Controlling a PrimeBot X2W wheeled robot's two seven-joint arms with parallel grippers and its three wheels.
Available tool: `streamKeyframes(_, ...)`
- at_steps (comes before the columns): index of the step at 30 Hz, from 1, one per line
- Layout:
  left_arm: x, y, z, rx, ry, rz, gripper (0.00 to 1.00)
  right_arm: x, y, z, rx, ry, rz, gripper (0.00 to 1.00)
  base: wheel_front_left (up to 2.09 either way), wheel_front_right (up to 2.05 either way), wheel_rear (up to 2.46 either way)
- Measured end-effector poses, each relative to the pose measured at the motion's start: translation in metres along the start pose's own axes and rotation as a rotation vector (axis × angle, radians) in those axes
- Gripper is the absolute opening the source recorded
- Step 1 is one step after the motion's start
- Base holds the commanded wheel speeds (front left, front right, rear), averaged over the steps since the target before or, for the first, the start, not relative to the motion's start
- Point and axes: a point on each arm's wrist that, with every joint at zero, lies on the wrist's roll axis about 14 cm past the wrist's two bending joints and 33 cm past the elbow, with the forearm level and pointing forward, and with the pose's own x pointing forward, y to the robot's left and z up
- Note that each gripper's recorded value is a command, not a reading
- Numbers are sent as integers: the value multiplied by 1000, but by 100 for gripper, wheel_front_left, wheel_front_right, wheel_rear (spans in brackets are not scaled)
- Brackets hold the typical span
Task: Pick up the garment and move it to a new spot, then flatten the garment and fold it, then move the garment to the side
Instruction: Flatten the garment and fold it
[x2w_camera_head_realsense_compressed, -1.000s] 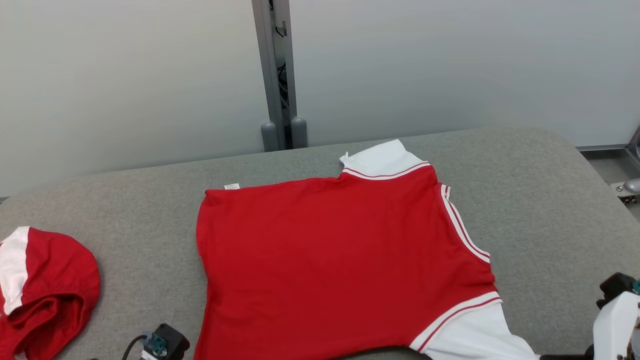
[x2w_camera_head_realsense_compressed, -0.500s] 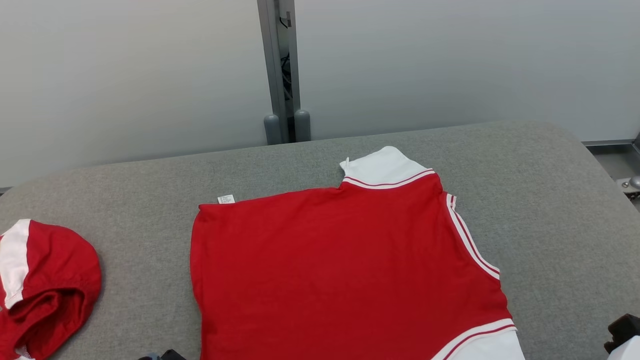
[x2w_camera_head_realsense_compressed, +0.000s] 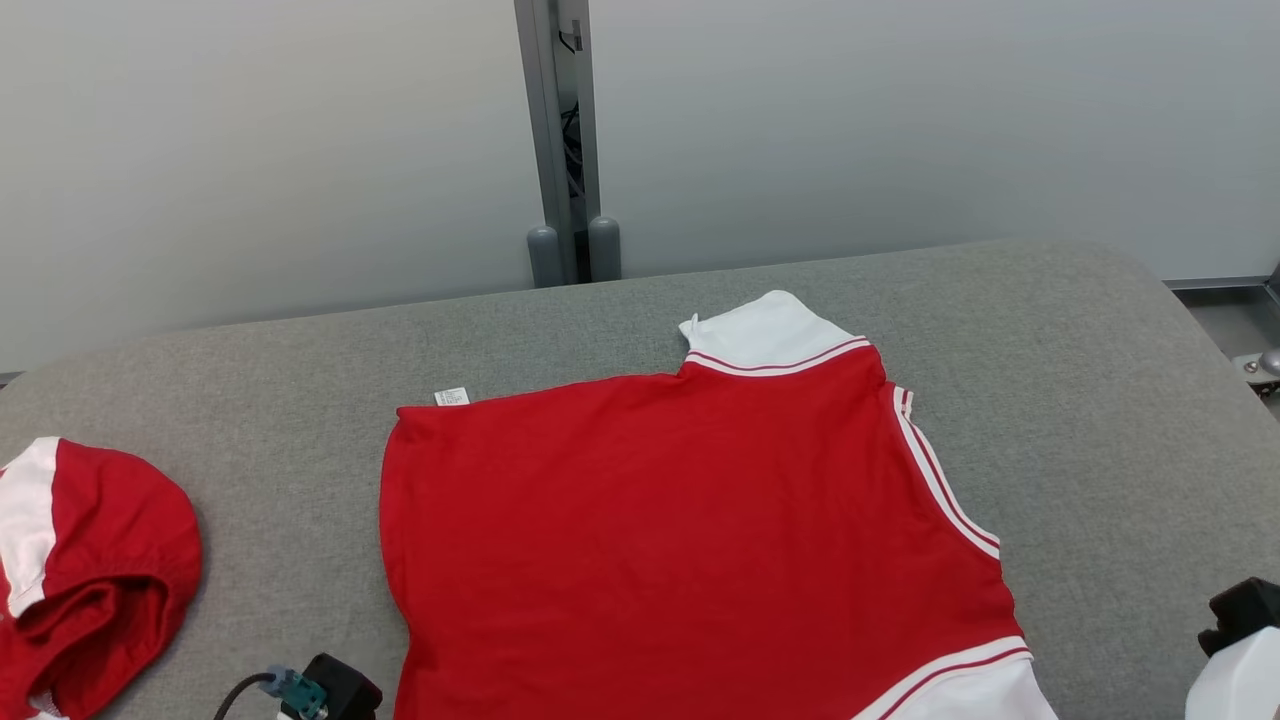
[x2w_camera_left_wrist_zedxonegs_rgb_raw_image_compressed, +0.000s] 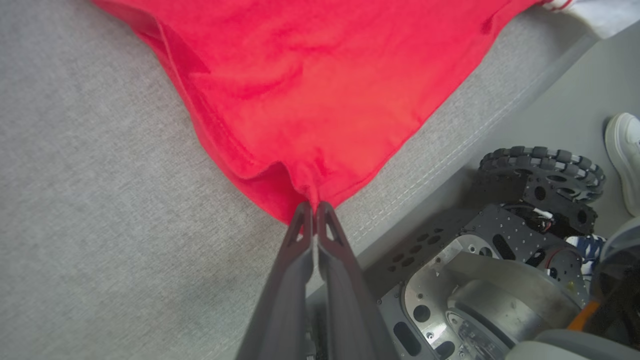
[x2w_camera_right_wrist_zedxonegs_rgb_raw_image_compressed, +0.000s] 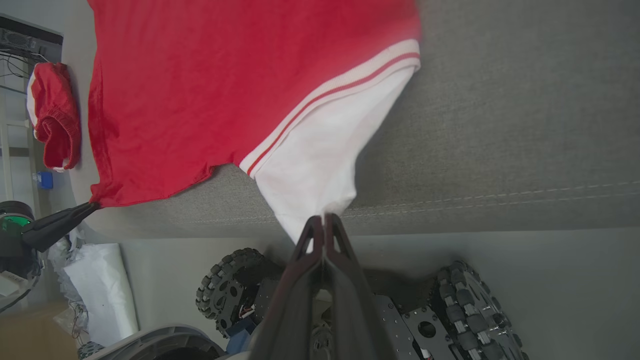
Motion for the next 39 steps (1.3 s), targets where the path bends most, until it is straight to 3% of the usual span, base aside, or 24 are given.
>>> streamKeyframes(15,-5,-1,46,-263,-191,-75,0,6,27,57,-45,-208,79,0,0,0,0)
streamKeyframes(27,-9,9,73,-452,-312,-129,0,22,30,88,-37,-283,94,0,0,0,0)
streamKeyframes(39,6,44,84,-563,-388,-40,0,47,24,118,-5,-331,83,0,0,0,0)
